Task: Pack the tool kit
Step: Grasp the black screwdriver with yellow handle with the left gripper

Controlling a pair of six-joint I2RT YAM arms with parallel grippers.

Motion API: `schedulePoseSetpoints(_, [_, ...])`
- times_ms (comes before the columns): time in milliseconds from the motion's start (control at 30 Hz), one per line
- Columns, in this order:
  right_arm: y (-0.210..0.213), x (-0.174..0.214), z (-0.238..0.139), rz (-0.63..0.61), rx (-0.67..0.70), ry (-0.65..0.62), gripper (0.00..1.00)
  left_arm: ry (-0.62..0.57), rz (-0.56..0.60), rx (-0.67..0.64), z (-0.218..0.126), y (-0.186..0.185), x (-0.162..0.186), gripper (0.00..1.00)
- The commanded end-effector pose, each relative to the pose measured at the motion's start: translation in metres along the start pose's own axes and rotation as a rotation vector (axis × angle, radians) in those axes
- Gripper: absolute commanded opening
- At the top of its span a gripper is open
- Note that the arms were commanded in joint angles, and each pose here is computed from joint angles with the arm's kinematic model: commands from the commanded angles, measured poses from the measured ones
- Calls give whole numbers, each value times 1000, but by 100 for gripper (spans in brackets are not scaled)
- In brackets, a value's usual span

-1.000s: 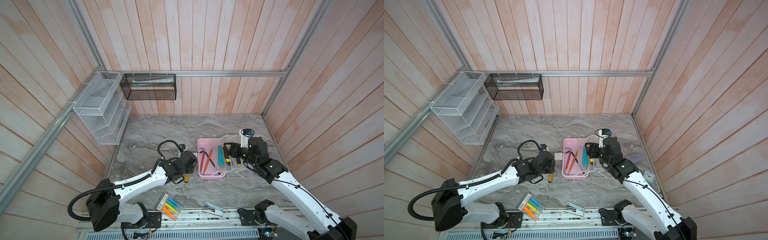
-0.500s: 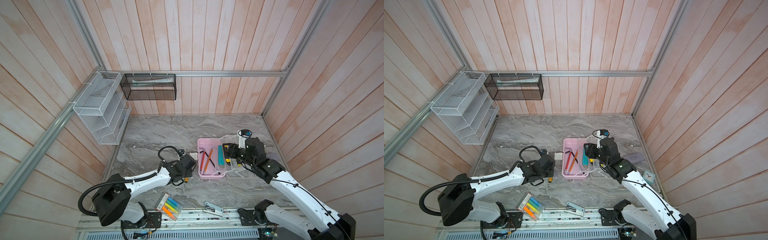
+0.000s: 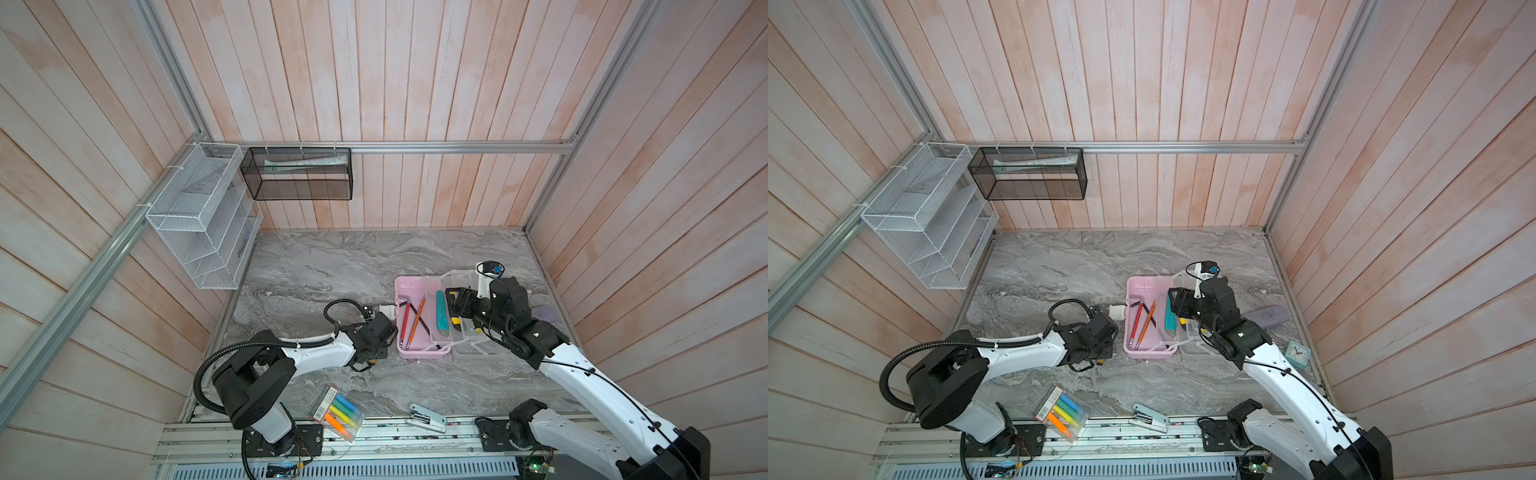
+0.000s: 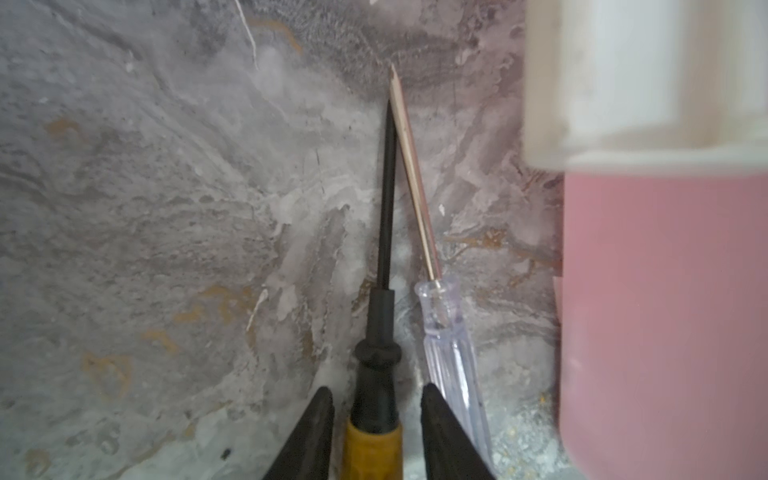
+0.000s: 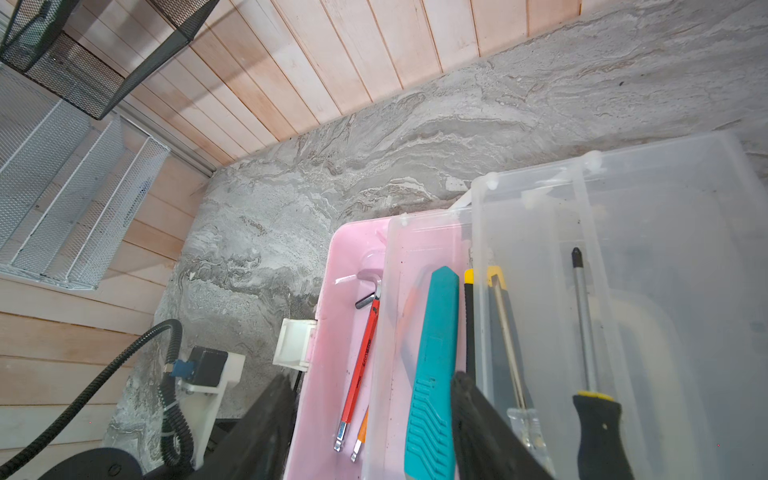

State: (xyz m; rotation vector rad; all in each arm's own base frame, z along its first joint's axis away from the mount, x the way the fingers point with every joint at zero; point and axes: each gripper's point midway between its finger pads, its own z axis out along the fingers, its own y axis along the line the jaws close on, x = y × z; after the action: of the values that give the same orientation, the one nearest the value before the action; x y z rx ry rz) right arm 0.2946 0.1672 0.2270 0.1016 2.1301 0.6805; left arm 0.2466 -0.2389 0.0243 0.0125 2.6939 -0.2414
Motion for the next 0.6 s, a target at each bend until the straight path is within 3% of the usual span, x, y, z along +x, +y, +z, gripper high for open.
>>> schedulePoseSetpoints(0, [1,1,0,10,-12,-12,60,0,-18,-41,6,9,2,37])
schedulePoseSetpoints(367, [-1,6,2,10,-18,-7,60,35,-16,-90,17,18,12,30])
schedulePoseSetpoints(467, [0,6,2,10,-25,-6,60,44,-12,-105,19,21,15,24])
schedulePoseSetpoints(567, [1,4,1,7,-33,-10,60,54,0,-119,20,24,17,10])
